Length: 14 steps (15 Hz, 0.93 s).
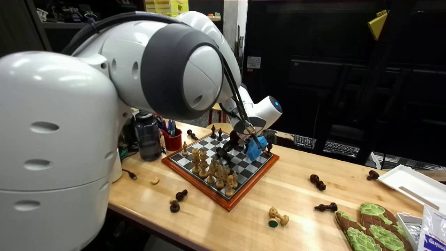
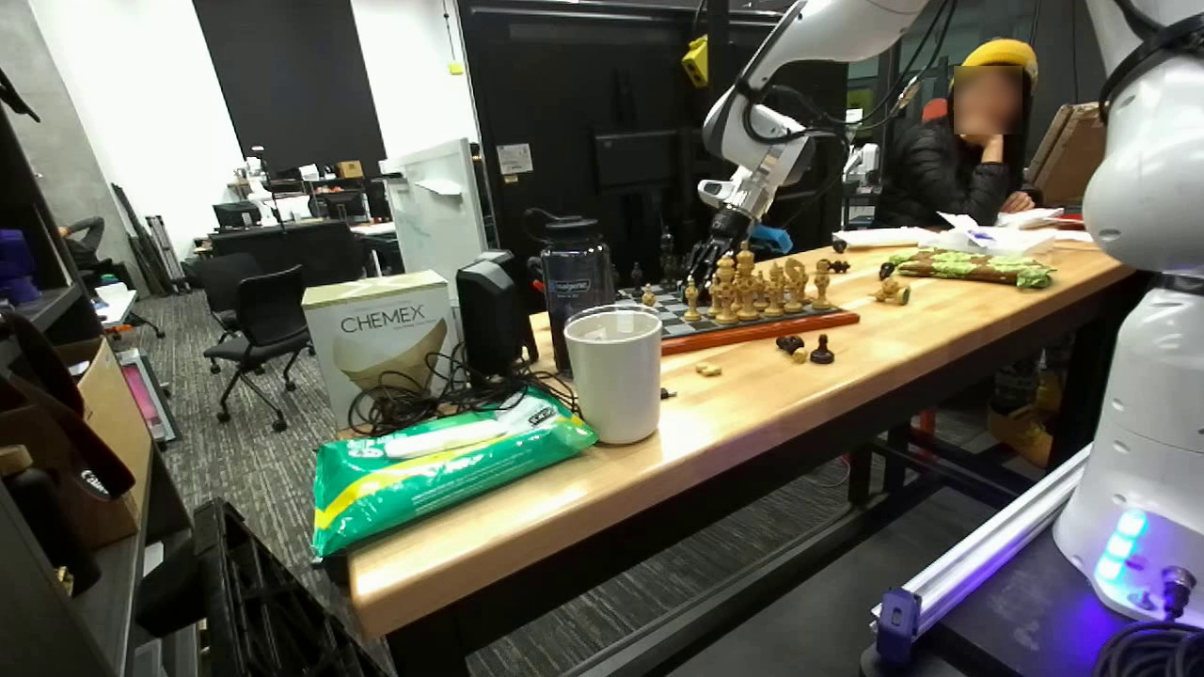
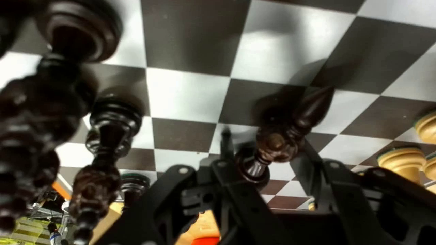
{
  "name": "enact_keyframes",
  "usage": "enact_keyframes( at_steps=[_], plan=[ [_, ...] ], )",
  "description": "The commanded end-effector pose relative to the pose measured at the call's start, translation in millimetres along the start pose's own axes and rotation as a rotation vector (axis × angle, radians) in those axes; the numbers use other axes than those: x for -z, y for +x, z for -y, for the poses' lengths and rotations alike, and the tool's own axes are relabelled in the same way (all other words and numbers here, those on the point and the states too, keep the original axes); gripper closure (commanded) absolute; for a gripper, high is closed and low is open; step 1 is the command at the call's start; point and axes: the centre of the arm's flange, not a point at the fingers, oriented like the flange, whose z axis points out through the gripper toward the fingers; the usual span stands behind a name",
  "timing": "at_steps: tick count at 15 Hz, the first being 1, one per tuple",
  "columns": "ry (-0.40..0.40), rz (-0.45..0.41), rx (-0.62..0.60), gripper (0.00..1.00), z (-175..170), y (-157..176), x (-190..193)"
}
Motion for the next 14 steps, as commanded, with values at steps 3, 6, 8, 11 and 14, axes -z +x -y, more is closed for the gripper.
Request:
enact_keyframes(
  at_steps=[3,6,8,11,14],
  plan=[
    [0.006,-0.006,0.039,0.98,-5.7,11.3,4.8],
    [0.021,0.024,0.055,0.94,-8.8,24.6,6.9],
    [0.037,0.069,0.058,0.94,-10.5,36.0,8.5],
    [0.067,0.165,0.045,0.94,-12.4,52.4,9.2],
    [0.086,0.274,0.026,0.94,-12.3,70.4,8.8]
  ],
)
